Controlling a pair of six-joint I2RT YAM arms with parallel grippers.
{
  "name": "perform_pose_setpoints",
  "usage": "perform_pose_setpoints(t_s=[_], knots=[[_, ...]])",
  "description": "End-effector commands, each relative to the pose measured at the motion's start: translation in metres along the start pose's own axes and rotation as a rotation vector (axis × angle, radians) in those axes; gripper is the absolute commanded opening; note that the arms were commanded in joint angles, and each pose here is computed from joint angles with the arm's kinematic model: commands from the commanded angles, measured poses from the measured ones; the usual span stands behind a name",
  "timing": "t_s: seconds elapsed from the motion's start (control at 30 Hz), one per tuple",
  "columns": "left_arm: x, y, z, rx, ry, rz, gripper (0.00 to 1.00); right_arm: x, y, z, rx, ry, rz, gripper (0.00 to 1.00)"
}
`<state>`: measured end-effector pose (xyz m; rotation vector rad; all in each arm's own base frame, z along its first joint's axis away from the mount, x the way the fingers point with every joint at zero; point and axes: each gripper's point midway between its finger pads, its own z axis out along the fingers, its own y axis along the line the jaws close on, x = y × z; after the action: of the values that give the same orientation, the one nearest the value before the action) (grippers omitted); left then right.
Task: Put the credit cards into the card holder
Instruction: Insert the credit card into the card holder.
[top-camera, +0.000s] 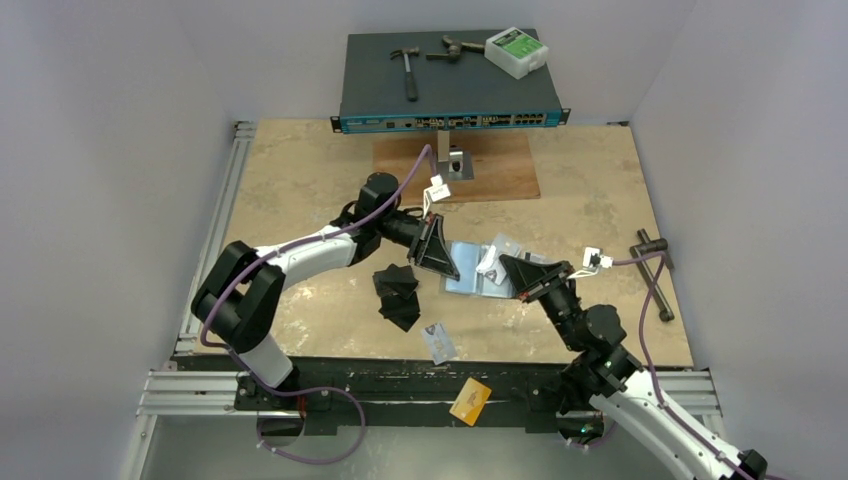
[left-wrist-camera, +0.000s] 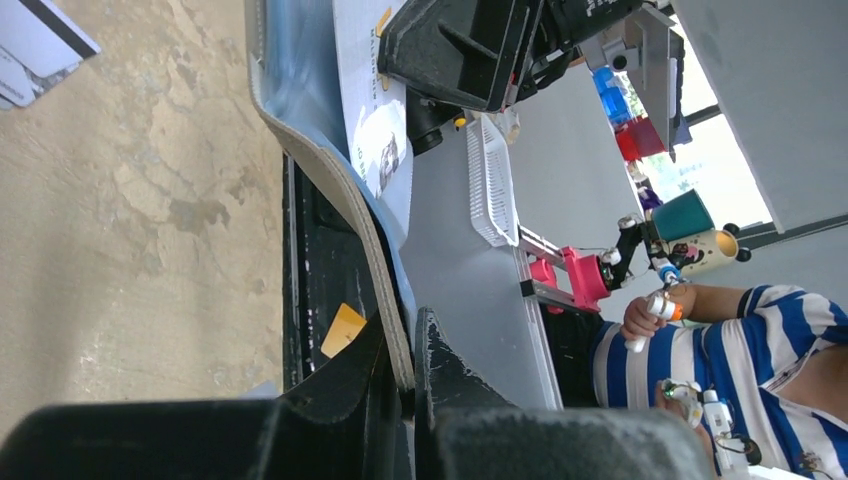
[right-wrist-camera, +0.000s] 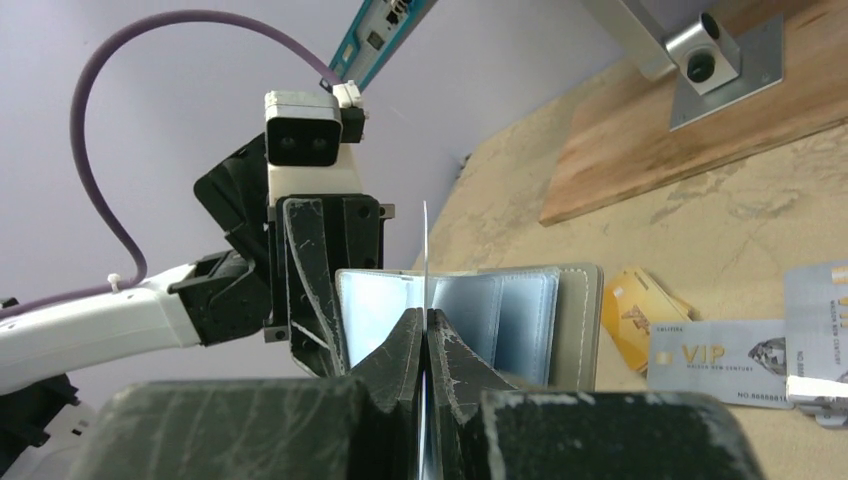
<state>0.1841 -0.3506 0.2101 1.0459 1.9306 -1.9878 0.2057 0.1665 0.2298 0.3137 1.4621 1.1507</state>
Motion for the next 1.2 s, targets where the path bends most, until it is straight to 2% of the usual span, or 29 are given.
perform_pose_setpoints(t_s=[0.0,0.5,0.8,1.17], knots=[[-0.028,-0.039,-0.005,0.086,-0.046,0.129,0.02,-0.023,0.016,0.003,-0.031,-0.080,-0.014,0.00],[-0.027,-0.032,-0.004,0.069,-0.063,0.103,0.01,-0.022,0.039,-0.003,-0.179,-0.093,0.122,0.00],[-0.029,-0.037,-0.005,0.057,-0.073,0.121,0.04,-0.013,0.036,0.000,-0.179,-0.059,0.153,0.00],[-0.032,-0.045,-0.008,0.053,-0.077,0.171,0.05,0.009,0.031,0.002,-0.156,0.041,0.133,0.00]])
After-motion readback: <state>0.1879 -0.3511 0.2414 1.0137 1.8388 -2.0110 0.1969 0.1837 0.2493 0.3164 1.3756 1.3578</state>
